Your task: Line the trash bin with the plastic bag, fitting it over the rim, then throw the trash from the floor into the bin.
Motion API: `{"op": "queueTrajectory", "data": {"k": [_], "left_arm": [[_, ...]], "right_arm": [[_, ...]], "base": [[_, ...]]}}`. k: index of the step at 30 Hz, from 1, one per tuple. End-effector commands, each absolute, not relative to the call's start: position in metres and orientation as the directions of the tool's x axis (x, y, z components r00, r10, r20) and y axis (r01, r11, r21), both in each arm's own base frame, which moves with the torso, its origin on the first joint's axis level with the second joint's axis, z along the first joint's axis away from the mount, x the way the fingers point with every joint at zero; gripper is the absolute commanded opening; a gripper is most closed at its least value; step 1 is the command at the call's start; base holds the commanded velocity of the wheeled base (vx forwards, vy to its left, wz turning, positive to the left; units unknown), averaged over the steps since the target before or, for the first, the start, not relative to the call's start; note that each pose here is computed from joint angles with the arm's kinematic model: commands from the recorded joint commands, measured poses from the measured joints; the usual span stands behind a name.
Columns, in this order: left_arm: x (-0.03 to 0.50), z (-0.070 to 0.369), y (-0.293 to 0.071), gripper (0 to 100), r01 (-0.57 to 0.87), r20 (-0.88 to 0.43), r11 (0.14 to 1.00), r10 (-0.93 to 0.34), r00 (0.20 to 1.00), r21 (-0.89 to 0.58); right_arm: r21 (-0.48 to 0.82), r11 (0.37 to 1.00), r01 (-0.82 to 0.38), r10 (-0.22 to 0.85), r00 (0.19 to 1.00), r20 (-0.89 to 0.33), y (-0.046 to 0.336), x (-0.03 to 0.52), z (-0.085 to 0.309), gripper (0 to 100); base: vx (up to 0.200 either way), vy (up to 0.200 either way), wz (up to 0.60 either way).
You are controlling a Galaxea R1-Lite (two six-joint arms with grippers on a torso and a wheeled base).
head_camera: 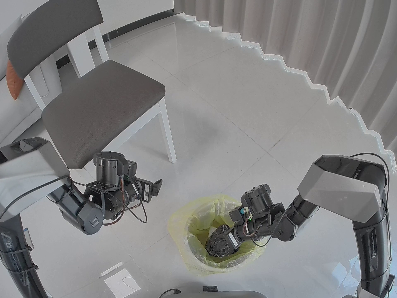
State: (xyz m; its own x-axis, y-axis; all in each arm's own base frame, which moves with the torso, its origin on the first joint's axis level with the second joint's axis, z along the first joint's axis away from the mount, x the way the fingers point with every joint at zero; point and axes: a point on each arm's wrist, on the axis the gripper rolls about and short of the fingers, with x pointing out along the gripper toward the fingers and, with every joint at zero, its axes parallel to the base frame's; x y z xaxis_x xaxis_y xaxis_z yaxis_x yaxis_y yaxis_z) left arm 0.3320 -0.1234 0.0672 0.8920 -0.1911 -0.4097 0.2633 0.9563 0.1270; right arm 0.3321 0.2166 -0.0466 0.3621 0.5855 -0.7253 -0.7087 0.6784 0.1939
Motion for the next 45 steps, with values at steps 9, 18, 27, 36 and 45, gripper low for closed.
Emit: {"op": "queueTrajectory", "data": {"k": [9,18,27,36,45], "left_arm": [[0.33,0.069,-0.127,100,0.271,-0.404,0.954,-0.199,0.893,0.128],[0.33,0.068,-0.125,100,0.265,-0.408,0.956,-0.193,0.892,0.125],[0.33,0.068,-0.125,100,0.263,-0.396,0.956,-0.195,0.897,0.125],[0.325,0.062,-0.126,100,0.276,-0.419,0.953,-0.201,0.885,0.127],[0.317,0.025,-0.142,100,0.328,-0.489,0.936,-0.228,0.842,0.128]], "right_arm": [[0.192,0.695,-0.693,0.546,0.335,-0.768,0.234,0.369,-0.053,0],[0.181,0.685,-0.706,0.541,0.325,-0.776,0.235,0.367,-0.056,0],[0.177,0.689,-0.703,0.536,0.329,-0.777,0.234,0.367,-0.056,100],[0.169,0.693,-0.701,0.529,0.335,-0.779,0.233,0.366,-0.054,100],[0.14,0.672,-0.728,0.541,0.353,-0.763,0.222,0.348,-0.027,100]], "base": [[0.0,0.0,0.0],[0.0,0.0,0.0],[0.0,0.0,0.0],[0.0,0.0,0.0],[0.0,0.0,0.0]]}}
